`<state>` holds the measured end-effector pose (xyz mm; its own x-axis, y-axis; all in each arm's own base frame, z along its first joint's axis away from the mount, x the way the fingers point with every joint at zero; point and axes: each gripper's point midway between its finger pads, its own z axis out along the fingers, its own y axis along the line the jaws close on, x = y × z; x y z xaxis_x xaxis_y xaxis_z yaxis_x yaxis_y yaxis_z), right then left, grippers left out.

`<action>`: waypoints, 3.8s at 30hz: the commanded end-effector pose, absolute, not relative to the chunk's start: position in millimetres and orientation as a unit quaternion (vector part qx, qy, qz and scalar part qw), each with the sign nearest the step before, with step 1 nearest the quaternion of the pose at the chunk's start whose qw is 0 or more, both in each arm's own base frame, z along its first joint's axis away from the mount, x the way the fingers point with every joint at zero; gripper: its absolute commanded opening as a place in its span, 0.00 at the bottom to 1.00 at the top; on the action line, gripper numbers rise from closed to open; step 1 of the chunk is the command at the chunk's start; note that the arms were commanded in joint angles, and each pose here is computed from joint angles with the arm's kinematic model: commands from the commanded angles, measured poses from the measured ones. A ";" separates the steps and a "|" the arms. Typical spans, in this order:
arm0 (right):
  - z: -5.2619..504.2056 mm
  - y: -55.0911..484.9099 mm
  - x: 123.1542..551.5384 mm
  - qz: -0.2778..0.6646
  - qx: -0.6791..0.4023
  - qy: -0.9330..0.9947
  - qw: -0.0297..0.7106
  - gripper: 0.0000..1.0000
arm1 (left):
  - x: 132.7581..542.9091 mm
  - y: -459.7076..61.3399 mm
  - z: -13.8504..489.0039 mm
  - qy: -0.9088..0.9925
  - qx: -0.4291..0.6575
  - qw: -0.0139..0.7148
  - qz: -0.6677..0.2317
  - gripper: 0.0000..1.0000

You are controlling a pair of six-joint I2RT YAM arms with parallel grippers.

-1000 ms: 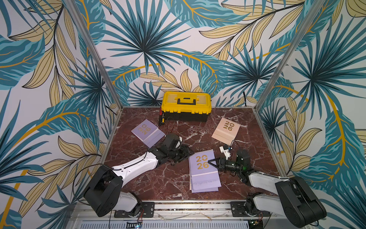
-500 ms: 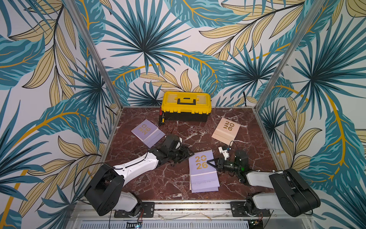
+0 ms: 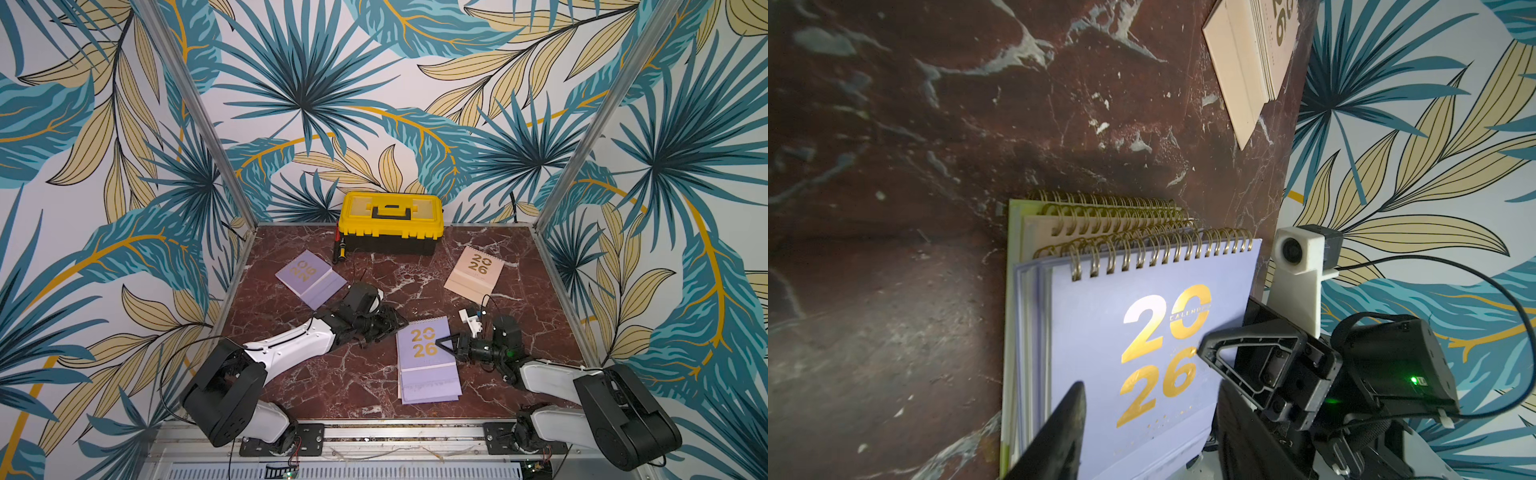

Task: Stack the calendars
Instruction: Place the calendar at the calendar, then adjust the calendars at the calendar.

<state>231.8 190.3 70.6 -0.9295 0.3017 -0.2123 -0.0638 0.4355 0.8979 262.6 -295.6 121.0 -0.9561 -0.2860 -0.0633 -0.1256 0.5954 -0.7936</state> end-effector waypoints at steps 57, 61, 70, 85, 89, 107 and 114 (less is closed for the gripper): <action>67.2 161.4 214.4 0.316 0.082 0.932 0.156 0.87 | 269.9 -316.7 82.2 0.882 -0.108 0.049 -0.456 0.66; 71.3 163.1 217.9 0.312 0.077 0.934 0.158 0.87 | 269.5 -313.3 80.4 0.883 -0.115 0.050 -0.452 0.66; 94.1 120.4 207.7 0.192 0.053 0.962 0.185 0.84 | 271.1 -273.9 80.5 0.898 -0.148 0.090 -0.405 0.66; 82.0 93.3 213.3 0.040 0.062 0.987 0.142 0.20 | 252.3 -256.5 56.6 0.959 -0.096 0.082 -0.255 0.00; 73.2 102.8 219.6 0.039 0.055 0.989 0.134 0.12 | 250.9 -263.5 52.9 0.961 -0.085 0.078 -0.250 0.00; 45.5 127.7 228.5 0.040 0.021 0.993 0.111 0.05 | 247.2 -285.5 39.8 0.969 -0.059 0.057 -0.234 0.00; 36.7 136.5 226.0 0.065 0.020 0.992 0.103 0.04 | 245.9 -290.6 36.9 0.971 -0.053 0.054 -0.228 0.00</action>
